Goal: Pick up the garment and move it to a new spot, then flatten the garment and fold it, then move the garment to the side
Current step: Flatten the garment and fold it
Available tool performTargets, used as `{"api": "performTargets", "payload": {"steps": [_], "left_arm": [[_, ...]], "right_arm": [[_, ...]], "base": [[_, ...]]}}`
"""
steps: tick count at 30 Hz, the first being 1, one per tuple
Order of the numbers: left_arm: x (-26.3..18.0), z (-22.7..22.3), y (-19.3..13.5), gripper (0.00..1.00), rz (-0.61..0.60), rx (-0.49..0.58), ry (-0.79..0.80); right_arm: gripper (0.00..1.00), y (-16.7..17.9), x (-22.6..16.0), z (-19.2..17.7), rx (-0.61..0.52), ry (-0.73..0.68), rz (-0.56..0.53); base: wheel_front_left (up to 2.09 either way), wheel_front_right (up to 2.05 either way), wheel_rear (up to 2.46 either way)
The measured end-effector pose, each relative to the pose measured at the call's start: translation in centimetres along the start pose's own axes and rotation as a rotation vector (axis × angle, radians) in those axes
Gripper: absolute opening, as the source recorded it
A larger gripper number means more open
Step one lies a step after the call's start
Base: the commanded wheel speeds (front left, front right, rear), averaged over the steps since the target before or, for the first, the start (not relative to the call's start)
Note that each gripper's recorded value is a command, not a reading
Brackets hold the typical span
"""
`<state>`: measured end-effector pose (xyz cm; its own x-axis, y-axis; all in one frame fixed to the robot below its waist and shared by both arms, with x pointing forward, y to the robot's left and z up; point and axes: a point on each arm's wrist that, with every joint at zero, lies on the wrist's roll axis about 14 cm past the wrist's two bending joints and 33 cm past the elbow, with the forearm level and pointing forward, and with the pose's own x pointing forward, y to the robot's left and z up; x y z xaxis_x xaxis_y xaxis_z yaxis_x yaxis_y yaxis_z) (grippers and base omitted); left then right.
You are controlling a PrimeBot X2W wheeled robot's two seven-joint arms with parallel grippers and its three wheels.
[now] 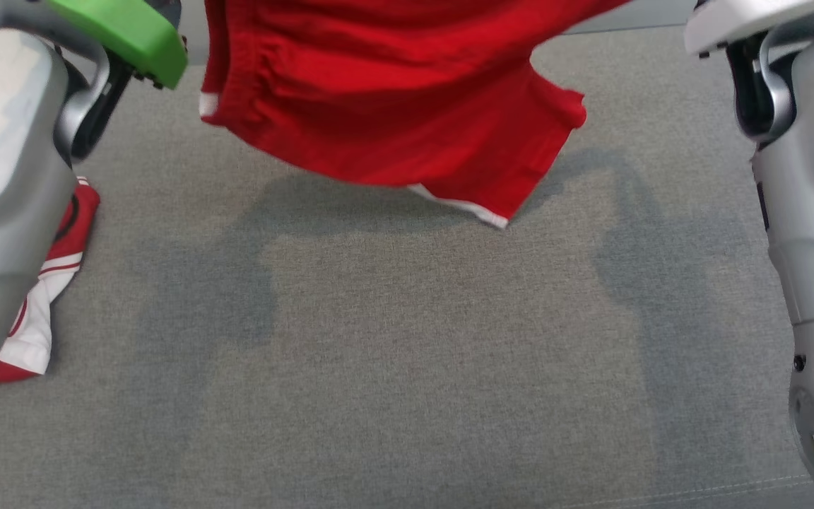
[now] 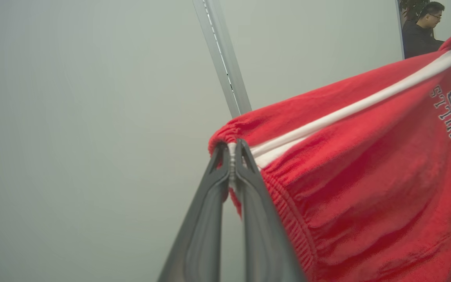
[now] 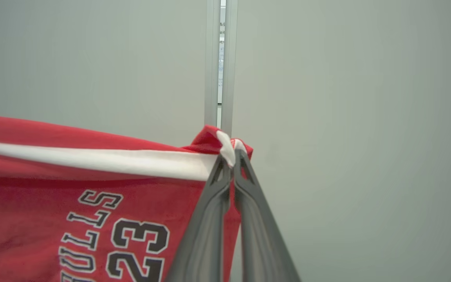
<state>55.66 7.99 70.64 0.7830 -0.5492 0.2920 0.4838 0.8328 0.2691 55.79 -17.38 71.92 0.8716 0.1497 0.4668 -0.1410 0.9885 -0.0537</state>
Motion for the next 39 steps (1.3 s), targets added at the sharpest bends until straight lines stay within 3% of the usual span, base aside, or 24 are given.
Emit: {"api": "performTargets", "payload": {"steps": [6, 12, 16, 19, 26, 31, 39], "left_arm": [[3.3, -0.8, 1.5, 0.00, -0.006, 0.077, -0.015], [5.7, -0.5, 1.3, 0.00, -0.026, 0.078, -0.088], [6.5, -1.2, 1.0, 0.00, -0.035, 0.032, -0.127], [6.4, -4.3, 0.3, 0.00, -0.043, -0.040, -0.095], [4.8, -13.4, -2.4, 0.00, -0.049, -0.241, 0.024], [1.8, -19.3, -5.4, 0.00, -0.017, -0.419, 0.125], [-4.8, -22.6, -11.2, 0.00, 0.035, -0.624, 0.261]], "right_arm": [[0.00, -1.0, 4.9, 0.5, -0.081, -0.022, -0.012], [0.00, -3.1, 7.6, 0.3, -0.214, -0.026, -0.042], [0.00, -3.5, 8.7, -0.5, -0.217, -0.037, -0.061], [0.00, -3.8, 8.4, -3.6, -0.202, 0.006, -0.071], [0.00, -4.4, 5.2, -12.7, -0.142, 0.141, -0.079], [0.00, -4.8, -0.3, -18.9, -0.079, 0.272, -0.085], [0.00, -5.9, -9.2, -20.8, -0.005, 0.389, -0.133]], "base": [[0.00, 0.00, 0.00], [0.00, 0.00, 0.00], [0.00, 0.00, 0.00], [0.00, 0.00, 0.00], [0.00, 0.00, 0.00], [0.00, 0.00, 0.00], [0.00, 0.00, 0.00]]}}
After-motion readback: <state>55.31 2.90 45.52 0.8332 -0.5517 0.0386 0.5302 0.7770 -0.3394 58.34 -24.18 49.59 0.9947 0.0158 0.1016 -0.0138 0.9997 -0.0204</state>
